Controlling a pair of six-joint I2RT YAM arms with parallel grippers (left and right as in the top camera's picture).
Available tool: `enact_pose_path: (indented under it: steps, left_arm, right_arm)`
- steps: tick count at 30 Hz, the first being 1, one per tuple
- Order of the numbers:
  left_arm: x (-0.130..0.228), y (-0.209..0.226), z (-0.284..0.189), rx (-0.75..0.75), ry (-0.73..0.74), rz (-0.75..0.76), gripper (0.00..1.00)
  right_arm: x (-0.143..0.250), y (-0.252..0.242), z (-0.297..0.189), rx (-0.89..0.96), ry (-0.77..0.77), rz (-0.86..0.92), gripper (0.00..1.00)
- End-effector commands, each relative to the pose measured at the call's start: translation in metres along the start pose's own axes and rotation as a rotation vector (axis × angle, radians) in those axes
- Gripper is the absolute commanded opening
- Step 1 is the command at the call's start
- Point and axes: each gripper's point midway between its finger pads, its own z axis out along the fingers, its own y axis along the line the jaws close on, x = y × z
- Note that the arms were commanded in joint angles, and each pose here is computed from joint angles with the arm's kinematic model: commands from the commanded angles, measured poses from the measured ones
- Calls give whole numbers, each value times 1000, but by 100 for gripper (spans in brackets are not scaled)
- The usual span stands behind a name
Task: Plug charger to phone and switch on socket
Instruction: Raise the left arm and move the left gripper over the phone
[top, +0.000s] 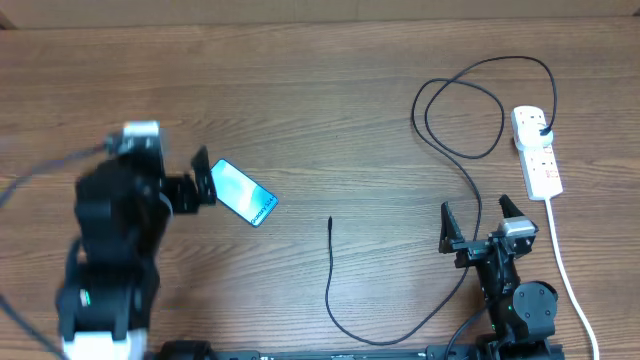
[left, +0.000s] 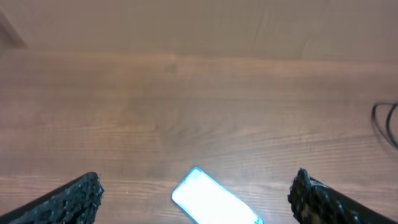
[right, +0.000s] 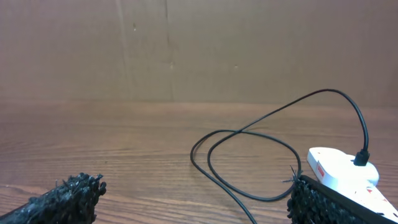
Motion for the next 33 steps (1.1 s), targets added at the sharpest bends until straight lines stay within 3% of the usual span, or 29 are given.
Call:
enact_pose_path:
  steps: [1,7,15,20,24,25,27,30,33]
  left_arm:
    - [-20,-1,16,-2,94,9,100]
    - [-14,-4,54,-16,376,0,100]
    - [31,-8,107,-24,642,14,100]
    - [78,-35,128,122,842,-55,100]
    - [98,-52,152,214,902,-114,100]
    - [101,-55,158,222,911,-149,94]
    - [113,-56,169,167,958,-270,94]
    - [134,-46,177,-1,1029,-435,83]
    - [152,-38,181,-168,1066,-517,86]
  right_arm:
    - [1,2,0,-10,-7,-5,100]
    - [1,2,0,-10,-7,-5,100]
    - [1,2,0,-10,-8,-5,100]
    - [1,2,0,-10,-8,-5,100]
    - [1,2,0,-10,-8,-5,100]
    - [1,2,0,-10,-7,-5,100]
    - [1,2,0,-10,-7,-5,100]
    - [1,2,0,-10,-8,-5,100]
    - [1,2,0,-10,-7,-5,100]
